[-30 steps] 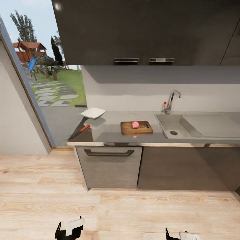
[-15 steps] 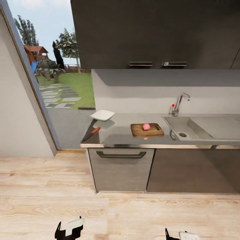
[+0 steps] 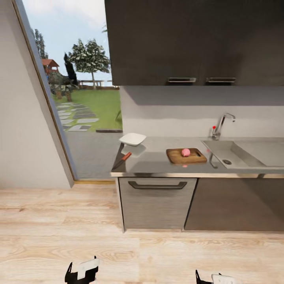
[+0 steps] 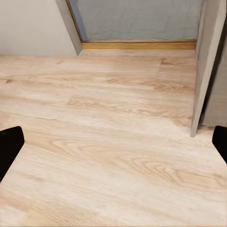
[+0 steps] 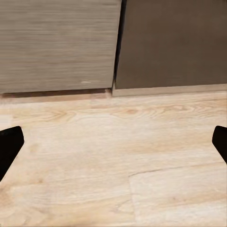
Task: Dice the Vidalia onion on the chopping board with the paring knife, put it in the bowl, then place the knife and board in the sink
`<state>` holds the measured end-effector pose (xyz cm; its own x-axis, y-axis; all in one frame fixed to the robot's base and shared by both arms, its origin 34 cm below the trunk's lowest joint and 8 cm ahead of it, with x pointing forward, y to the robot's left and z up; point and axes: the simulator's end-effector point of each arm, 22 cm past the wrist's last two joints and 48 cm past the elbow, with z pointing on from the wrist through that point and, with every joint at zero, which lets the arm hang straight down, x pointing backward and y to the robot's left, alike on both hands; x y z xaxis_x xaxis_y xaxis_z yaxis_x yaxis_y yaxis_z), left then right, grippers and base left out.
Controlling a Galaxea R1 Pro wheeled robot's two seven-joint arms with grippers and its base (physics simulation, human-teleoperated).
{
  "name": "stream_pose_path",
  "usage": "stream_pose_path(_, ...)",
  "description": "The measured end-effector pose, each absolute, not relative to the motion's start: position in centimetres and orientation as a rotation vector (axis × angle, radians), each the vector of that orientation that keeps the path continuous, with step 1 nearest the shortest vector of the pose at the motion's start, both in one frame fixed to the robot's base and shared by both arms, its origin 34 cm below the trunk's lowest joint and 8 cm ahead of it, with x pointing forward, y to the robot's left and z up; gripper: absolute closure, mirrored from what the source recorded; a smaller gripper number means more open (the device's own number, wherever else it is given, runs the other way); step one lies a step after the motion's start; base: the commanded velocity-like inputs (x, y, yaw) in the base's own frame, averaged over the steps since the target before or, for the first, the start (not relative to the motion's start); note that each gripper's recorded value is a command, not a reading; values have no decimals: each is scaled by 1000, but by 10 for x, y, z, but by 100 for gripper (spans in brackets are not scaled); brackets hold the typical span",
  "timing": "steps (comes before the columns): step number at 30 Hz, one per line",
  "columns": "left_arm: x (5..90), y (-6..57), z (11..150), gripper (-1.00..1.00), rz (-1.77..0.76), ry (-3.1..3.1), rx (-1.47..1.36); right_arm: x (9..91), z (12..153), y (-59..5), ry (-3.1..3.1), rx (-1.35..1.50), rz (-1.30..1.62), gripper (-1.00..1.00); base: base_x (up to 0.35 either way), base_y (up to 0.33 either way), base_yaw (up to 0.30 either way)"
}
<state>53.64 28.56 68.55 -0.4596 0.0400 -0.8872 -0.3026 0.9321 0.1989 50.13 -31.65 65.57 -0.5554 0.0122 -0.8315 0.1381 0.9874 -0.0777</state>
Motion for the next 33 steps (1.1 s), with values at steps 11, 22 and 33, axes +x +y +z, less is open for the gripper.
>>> stream_pose_path(11,540,286,692,-100,399,2001,-190,505,662,-316,2139,106,-163,-100,0,38,0)
stream_pose_path(22,541,286,693,-100,398,1998,-191,506,663,-316,2137,105,-162,-100,0,87,0)
stream_pose_path(33,541,286,693,-100,399,1999,-191,506,663,-316,2137,105,-161,-100,0,293,0)
